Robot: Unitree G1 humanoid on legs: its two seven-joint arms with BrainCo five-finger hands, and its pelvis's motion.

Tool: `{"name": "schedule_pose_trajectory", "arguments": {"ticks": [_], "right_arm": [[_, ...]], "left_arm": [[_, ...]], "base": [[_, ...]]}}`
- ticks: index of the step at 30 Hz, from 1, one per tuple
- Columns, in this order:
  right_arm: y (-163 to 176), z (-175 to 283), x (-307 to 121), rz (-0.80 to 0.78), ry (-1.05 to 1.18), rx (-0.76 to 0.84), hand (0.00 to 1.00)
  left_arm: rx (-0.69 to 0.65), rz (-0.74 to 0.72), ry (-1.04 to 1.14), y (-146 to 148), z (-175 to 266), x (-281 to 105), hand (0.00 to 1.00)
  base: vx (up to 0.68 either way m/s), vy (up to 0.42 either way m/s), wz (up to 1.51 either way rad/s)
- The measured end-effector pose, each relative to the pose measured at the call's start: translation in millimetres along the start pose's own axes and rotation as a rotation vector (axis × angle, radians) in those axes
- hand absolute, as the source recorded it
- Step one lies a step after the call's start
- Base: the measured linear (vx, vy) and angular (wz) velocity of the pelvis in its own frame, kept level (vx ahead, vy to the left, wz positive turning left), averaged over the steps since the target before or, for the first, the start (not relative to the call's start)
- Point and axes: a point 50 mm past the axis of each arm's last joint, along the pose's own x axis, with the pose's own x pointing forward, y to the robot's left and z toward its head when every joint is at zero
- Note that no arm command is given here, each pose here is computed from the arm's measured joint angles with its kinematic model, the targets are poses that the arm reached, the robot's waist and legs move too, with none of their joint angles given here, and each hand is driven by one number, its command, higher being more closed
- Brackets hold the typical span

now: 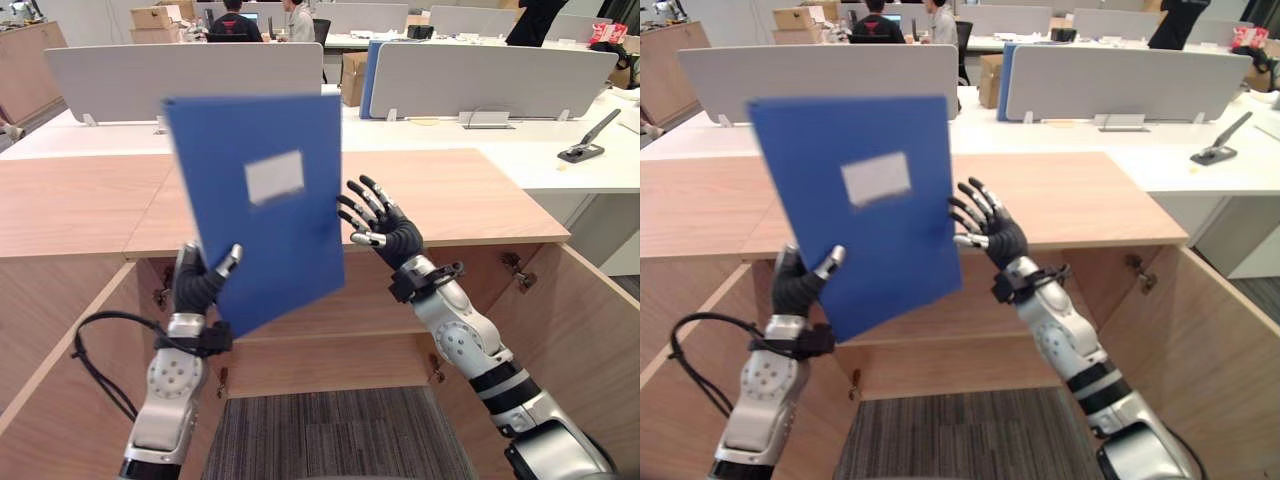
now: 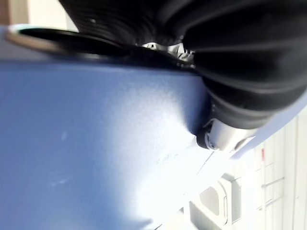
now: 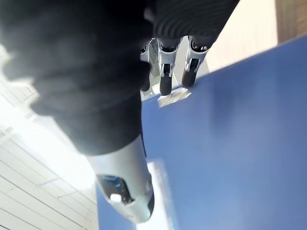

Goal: Walk over to the cabinet, pick up the folder, carry it to the office cabinet, place the folder inside the office cabinet, then close the office cabinet door

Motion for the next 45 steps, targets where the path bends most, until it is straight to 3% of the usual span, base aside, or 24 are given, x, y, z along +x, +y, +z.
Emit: {"name": "schedule_pose_trajectory", "arguments": {"ticks": [11,16,22,34,44,45], "right_arm": [[-15.6,21.8,-1.4,-0.083,-0.101,-0.071,0.00],[-13.7,20.2,-0.3,-0.089,-0.103,-0.083,0.00],[-6.7,32.5,10.6,-0.061,-0.142,-0.097,0.00],[1.1,77.4,61.3,-0.027,-0.193,-0.239,0.00],[10.8,73.2,88.9,0.002,-0.101,-0.324,0.00],[11.6,67.8,90.2,0.009,-0.073,-0.324,1.00]], "left_arm": [[0.006,0.152,-0.062,20.7,8.7,2.5,1.00],[0.000,0.156,-0.063,20.8,8.7,2.3,1.00],[-0.006,0.096,-0.059,10.9,7.6,2.8,1.00],[-0.098,-0.203,-0.050,-35.8,8.1,-1.7,1.00],[-0.141,-0.186,-0.029,-36.2,6.9,-1.2,1.00],[-0.148,-0.184,-0.027,-36.0,6.9,-1.2,1.00]], "base": [[0.00,0.001,0.01],[0.00,0.000,0.00],[0.00,0.000,0.00],[0.00,0.000,0.00],[0.00,0.000,0.00],[0.00,0.000,0.00]]}}
